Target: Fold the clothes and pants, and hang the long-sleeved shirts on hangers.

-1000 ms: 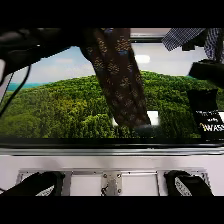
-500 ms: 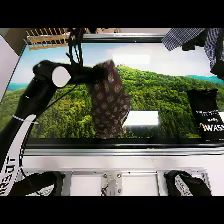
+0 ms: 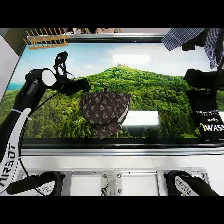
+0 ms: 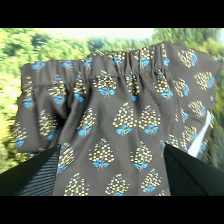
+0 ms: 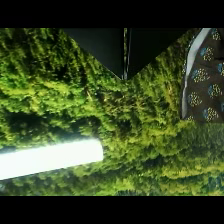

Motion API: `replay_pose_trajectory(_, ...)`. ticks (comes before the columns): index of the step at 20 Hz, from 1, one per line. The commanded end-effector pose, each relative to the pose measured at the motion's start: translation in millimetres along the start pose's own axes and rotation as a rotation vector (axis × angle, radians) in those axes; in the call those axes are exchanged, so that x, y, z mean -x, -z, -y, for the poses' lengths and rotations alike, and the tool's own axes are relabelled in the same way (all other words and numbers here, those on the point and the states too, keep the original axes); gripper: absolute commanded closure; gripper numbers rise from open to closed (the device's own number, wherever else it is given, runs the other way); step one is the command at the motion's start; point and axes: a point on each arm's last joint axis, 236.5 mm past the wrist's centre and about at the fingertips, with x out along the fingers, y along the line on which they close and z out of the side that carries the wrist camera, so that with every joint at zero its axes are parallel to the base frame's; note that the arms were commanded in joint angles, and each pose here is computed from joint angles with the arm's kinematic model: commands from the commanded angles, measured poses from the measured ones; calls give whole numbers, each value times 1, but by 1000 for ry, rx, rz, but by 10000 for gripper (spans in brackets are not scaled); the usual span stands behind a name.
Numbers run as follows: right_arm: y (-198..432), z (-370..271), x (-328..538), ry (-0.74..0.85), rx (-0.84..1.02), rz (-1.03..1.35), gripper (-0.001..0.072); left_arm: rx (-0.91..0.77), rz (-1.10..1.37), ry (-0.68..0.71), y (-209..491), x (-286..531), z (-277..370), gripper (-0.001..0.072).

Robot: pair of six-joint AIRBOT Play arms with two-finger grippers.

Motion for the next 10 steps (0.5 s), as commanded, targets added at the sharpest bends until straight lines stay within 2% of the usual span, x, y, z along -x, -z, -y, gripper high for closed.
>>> replay_pose_trajectory(1, 29, -29, -27, -48, 48, -123, 697, -83, -113, 98, 5, -22, 10, 22)
replay_pose_trajectory(5, 60, -64, -53, -95, 121, -225, 697, -198, -218, 116, 4, -76, 28, 22)
replay_pose_trajectory(10, 90, -92, -73, -128, 183, -312, 697, -223, -257, 135, -4, -124, 64, 22)
